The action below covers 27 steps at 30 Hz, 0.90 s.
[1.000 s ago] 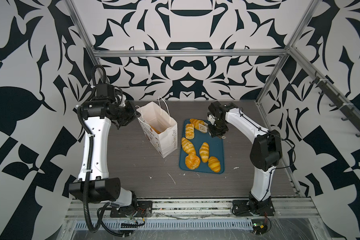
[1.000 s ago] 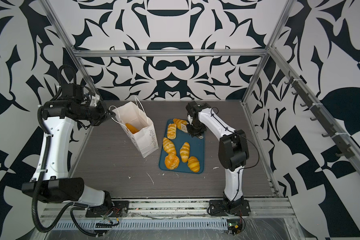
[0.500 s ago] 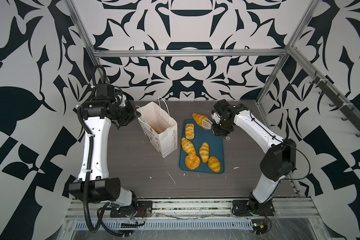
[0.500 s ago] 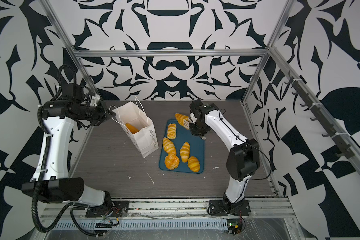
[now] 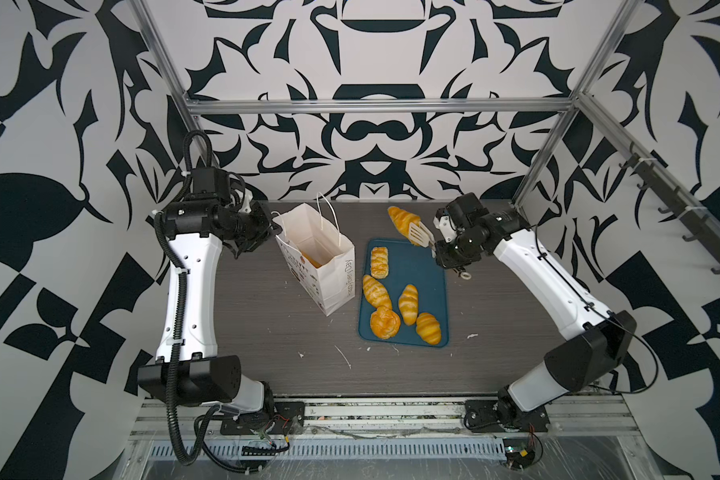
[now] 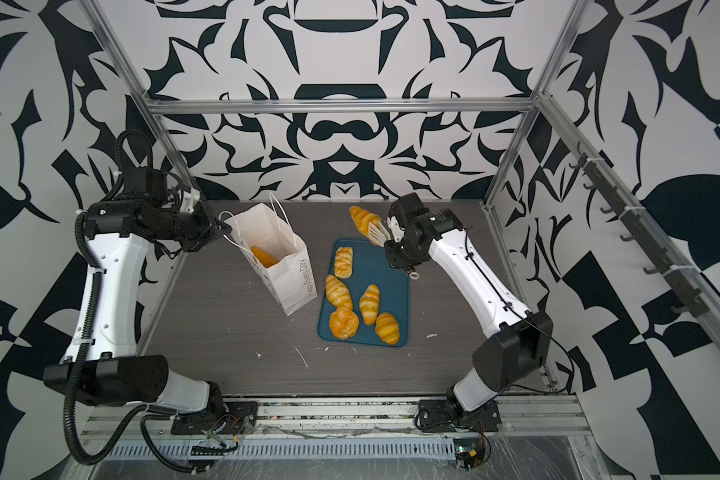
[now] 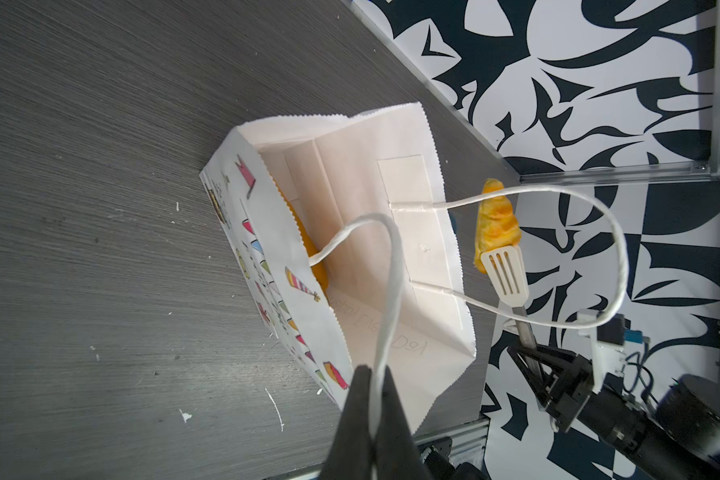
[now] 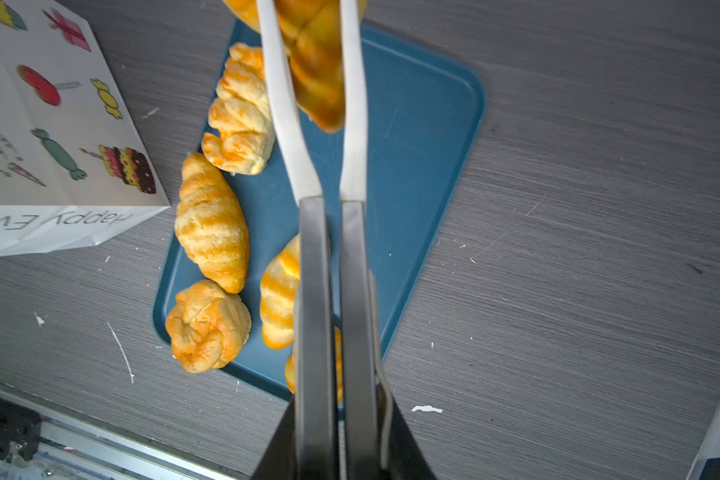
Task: Place the fake bread into the paper bag
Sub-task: 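Squeeze the tongs on the farthest croissant and lift it with the right gripper, then carry the croissant with the tongs over the paper bag held by the left gripper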
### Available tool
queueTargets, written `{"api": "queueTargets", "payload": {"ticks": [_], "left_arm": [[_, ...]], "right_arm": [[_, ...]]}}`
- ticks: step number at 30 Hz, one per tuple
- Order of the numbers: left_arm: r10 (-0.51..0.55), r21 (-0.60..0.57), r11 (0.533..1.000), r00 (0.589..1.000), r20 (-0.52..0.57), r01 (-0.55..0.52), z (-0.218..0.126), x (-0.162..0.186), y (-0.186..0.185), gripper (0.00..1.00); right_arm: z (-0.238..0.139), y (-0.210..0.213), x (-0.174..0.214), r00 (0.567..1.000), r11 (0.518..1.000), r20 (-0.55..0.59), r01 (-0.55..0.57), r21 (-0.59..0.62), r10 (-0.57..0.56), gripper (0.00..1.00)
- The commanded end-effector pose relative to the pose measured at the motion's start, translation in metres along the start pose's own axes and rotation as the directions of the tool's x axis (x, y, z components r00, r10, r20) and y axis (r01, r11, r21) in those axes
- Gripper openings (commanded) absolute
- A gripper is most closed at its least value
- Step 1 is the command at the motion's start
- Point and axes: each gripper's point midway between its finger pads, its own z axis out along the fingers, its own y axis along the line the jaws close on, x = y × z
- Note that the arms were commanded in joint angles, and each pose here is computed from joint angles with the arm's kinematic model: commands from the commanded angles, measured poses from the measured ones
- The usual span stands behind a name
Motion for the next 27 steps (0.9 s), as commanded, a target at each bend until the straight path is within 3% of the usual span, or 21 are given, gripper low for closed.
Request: {"api": "queueTargets", "payload": {"ticks": [1,27], "left_arm": [[-0.017,0.007,1.000,1.000,-0.013,0.017,-0.004,0.007,0.000,0.00],[-0.021,0.012,1.000,1.000,-0.010,0.021,-0.004,0.005,-0.001,0.00]], "right_arm": [[-0.033,0.012,-0.021,0.988,0.999,0.155,-0.003,-0.042,0.009,0.26],[-0.125,0.094,-0.060,0.900,0.977,0.431,0.147,-0.153,-0.068,0.28]]}}
